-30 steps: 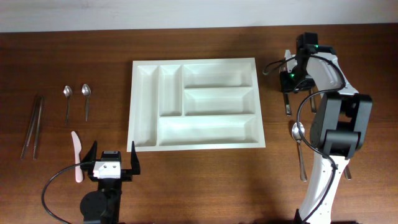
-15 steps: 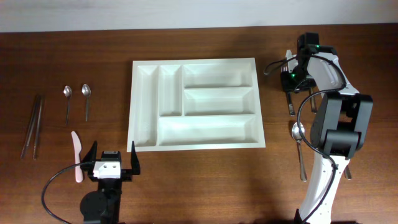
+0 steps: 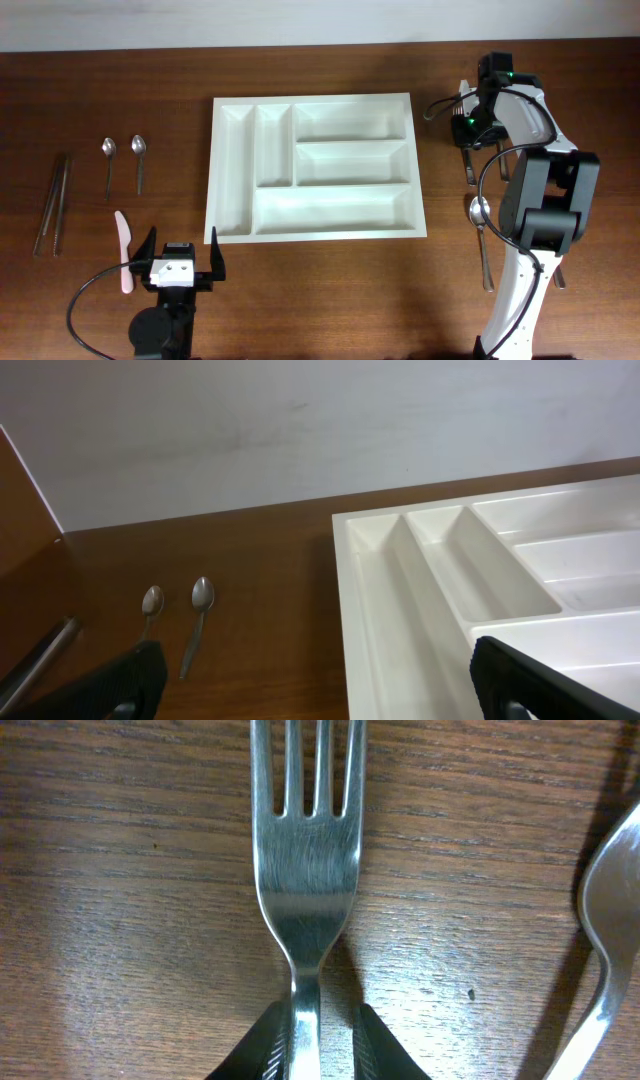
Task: Pack container
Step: 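Lower the right gripper and grasp the leftmost fork, then carry the fork left and lower it into the tray's middle compartment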
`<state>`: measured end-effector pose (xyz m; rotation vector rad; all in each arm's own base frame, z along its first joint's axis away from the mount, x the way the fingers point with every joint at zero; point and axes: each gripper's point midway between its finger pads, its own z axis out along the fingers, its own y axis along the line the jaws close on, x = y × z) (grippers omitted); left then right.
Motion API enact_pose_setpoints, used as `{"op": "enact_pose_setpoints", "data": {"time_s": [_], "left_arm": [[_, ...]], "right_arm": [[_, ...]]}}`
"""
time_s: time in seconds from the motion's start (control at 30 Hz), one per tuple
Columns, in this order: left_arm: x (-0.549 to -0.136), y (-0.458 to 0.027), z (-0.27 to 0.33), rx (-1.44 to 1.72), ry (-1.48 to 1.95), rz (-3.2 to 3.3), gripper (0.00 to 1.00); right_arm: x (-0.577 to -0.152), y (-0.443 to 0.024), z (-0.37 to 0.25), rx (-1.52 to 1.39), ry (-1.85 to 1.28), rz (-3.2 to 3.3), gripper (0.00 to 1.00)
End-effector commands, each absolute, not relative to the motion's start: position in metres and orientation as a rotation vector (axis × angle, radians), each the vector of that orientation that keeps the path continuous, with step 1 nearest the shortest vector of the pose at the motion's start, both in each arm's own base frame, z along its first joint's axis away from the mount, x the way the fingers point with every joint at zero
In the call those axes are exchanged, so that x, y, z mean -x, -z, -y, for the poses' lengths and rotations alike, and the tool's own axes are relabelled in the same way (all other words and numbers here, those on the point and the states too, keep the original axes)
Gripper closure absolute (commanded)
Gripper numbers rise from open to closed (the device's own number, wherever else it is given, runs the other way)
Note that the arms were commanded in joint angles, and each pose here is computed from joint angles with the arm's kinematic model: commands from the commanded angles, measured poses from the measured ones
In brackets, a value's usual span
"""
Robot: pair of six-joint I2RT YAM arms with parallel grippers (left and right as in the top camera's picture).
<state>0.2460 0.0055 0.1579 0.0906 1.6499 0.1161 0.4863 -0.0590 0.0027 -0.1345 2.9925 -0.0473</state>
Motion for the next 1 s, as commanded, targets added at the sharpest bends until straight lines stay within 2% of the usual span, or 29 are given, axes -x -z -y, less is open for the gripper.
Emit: {"op": "enact_pose_setpoints", "data": {"time_s": [0.0, 0.23, 0.6, 0.97], "left_arm": [[-0.246, -0.156, -0.007, -0.096, -0.132, -1.65, 0.01], [-0.246, -0.156, -0.007, -0.096, -0.132, -1.65, 0.01], [-0.246, -0.156, -0.007, -0.096, -0.132, -1.65, 0.01], [-0.246, -0.156, -0.007, -0.096, -0.132, -1.65, 0.01]], "right_arm": [[-0.492, -0.002, 0.06, 0.124, 0.056, -2.982, 0.79], [-0.492, -0.002, 0.06, 0.123, 0.055, -2.982, 0.88], [-0.494, -0.005, 0.061, 0.128, 0.058, -2.974, 0.89], [-0.511, -0.058, 0.051, 0.365, 0.086, -2.911, 0.9]]}}
